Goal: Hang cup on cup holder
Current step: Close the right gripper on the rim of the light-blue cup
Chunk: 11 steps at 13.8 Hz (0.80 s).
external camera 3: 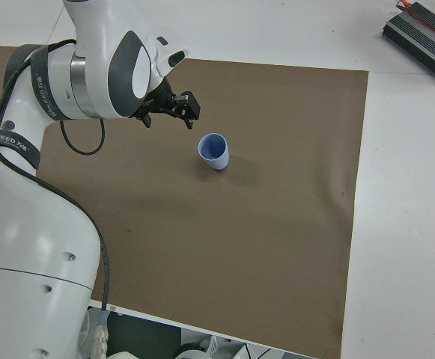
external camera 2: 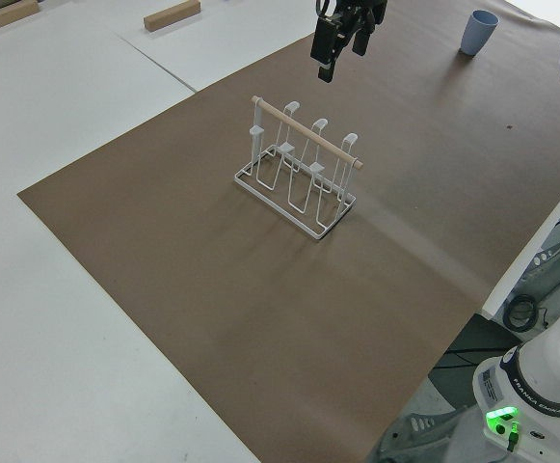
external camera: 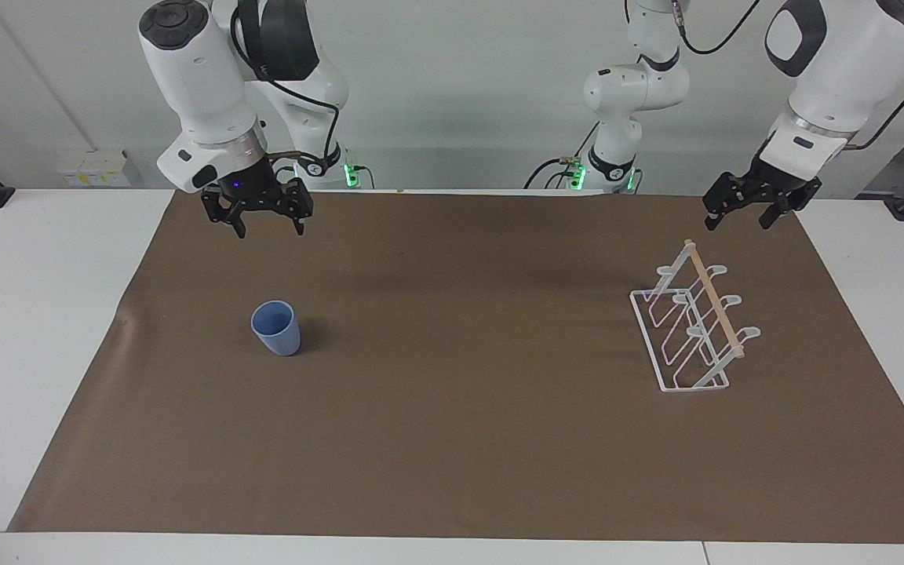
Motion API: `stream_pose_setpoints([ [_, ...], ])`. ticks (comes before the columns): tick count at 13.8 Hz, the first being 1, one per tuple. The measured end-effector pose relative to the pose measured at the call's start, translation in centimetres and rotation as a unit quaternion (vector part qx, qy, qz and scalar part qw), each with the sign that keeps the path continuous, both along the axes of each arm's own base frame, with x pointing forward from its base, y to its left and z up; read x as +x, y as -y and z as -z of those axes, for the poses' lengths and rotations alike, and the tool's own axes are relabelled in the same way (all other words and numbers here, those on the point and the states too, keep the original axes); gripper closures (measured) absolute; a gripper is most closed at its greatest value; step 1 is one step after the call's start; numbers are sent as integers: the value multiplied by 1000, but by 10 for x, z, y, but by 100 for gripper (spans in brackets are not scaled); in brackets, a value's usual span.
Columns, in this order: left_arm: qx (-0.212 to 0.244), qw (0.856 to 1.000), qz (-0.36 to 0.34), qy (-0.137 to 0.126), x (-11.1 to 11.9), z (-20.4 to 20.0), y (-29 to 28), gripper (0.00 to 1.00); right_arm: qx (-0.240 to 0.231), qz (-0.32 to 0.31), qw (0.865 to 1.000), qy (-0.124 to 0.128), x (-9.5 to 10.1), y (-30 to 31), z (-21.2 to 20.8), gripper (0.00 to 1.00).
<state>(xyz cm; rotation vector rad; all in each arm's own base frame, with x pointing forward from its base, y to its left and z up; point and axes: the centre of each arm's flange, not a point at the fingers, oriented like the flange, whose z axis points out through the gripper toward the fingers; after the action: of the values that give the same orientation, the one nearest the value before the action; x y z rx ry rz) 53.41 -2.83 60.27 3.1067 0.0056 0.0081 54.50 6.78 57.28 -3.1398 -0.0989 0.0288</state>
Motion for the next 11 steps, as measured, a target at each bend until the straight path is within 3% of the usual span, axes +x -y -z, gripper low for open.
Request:
stream_pose_setpoints([
  [7, 0, 1000, 0, 0, 0, 0, 0, 0, 0, 0, 1000, 1, 0, 0, 1, 0],
  [11, 0, 1000, 0, 0, 0, 0, 0, 0, 7, -3, 999, 43, 9, -6, 4, 0],
])
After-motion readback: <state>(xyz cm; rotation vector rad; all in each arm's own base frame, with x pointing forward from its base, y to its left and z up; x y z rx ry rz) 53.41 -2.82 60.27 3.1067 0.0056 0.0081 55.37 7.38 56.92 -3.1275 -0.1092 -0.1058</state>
